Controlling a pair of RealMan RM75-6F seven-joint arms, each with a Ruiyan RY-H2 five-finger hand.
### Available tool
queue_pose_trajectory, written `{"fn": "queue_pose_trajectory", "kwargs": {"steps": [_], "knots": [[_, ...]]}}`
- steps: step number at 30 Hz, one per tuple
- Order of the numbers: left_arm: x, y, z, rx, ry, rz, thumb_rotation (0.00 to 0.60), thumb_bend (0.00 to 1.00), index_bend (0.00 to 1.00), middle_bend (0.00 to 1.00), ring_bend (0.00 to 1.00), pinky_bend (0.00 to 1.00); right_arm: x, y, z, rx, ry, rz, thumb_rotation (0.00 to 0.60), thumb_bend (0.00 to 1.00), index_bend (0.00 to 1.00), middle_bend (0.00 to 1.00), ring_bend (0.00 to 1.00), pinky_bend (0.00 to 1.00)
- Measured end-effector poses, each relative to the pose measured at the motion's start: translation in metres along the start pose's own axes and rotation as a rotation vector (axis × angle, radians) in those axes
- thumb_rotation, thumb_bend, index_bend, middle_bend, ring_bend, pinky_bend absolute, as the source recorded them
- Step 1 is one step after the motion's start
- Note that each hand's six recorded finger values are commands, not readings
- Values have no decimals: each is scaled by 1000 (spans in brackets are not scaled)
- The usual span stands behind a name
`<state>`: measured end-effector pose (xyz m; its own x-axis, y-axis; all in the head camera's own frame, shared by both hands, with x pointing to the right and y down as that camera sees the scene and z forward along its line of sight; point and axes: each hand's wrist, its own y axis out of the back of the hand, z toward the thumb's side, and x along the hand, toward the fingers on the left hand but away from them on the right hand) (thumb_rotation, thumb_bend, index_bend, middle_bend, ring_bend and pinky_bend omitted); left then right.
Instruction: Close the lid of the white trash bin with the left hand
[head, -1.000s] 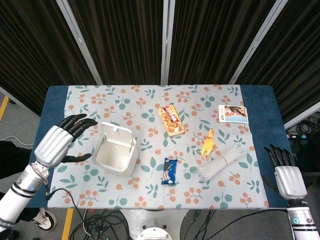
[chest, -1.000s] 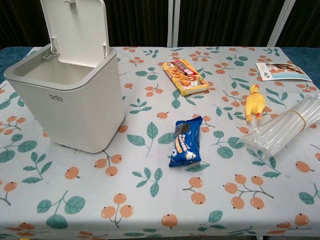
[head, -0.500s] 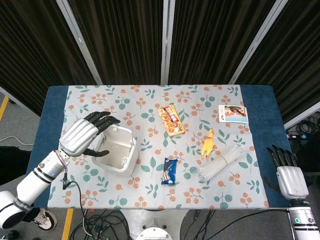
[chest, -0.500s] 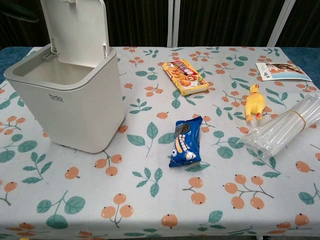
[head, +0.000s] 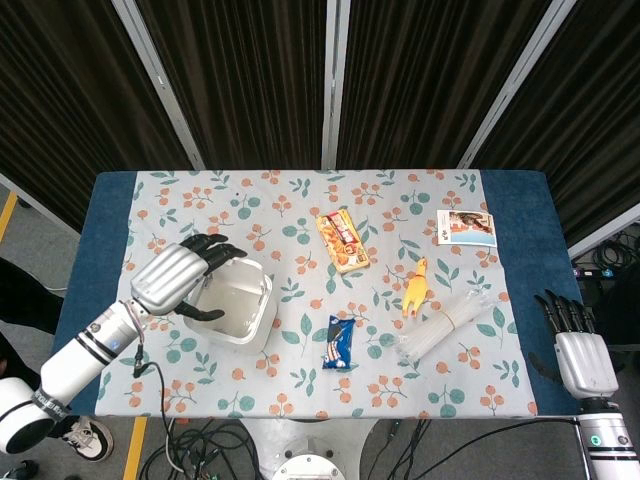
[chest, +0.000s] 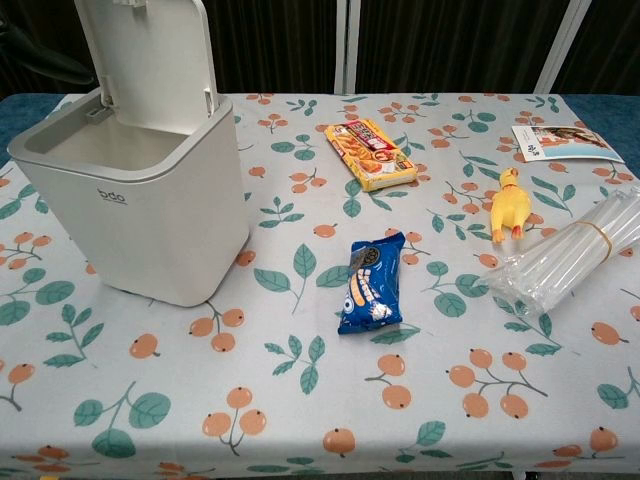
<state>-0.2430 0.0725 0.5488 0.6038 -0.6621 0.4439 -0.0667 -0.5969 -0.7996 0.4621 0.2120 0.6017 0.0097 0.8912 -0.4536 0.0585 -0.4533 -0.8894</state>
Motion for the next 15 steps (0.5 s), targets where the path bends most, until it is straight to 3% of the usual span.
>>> {"fn": "queue_pose_trajectory", "kwargs": {"steps": [15], "knots": [[-30, -4, 4, -31, 15, -22, 485, 150, 177, 245, 107, 189, -1, -4, 2, 6, 3, 12, 600, 172, 0, 0, 0, 0]]}}
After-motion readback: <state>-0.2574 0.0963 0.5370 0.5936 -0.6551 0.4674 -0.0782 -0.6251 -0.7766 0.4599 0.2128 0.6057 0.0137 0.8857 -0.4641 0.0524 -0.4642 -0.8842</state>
